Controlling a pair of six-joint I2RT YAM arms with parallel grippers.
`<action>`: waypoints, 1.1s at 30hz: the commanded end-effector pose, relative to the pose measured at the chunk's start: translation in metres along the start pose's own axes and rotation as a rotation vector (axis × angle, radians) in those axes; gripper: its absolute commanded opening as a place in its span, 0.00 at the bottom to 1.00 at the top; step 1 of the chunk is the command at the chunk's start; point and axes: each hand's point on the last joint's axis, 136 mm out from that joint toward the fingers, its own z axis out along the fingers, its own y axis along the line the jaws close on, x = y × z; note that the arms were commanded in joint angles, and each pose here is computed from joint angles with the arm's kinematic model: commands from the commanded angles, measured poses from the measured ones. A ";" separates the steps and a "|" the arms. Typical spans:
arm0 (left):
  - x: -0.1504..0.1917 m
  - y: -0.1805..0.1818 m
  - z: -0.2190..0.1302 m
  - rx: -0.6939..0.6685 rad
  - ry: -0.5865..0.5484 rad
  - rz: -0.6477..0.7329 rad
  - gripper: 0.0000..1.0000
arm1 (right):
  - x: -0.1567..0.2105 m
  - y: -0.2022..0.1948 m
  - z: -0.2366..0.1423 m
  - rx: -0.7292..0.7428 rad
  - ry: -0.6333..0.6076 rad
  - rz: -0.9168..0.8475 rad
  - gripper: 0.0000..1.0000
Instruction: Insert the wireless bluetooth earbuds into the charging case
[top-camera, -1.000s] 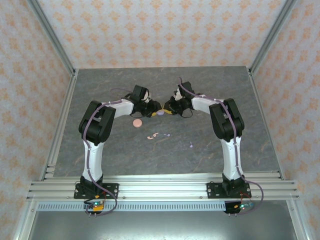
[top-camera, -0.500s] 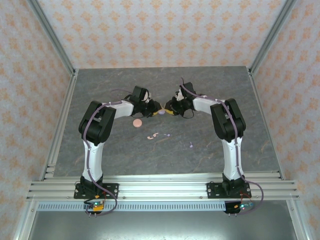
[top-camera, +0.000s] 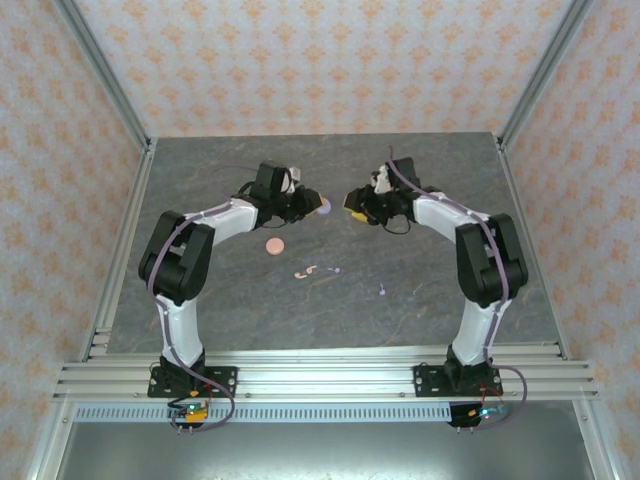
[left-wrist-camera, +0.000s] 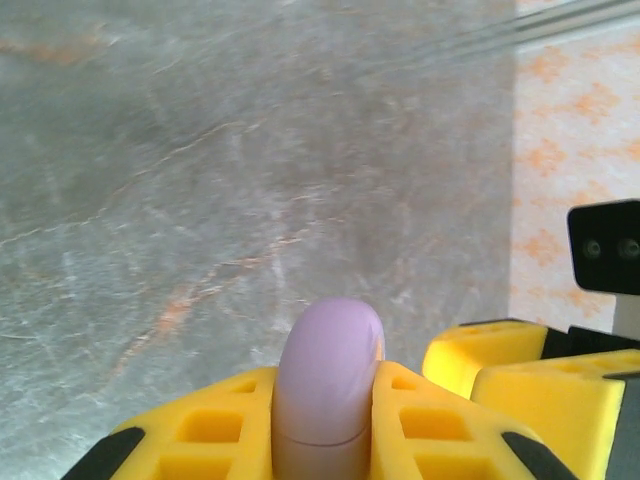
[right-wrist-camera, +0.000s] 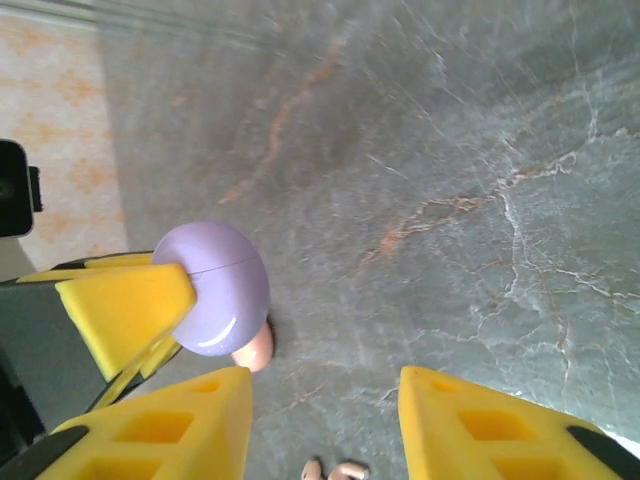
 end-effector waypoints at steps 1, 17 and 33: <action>-0.004 -0.040 -0.026 0.108 -0.009 0.133 0.17 | 0.002 0.030 -0.032 -0.104 -0.027 -0.135 0.47; 0.026 -0.120 -0.088 0.358 0.043 0.408 0.16 | 0.030 0.115 -0.089 -0.410 0.025 -0.398 0.54; 0.044 -0.147 -0.101 0.423 0.086 0.494 0.16 | 0.046 0.136 -0.091 -0.478 0.088 -0.468 0.47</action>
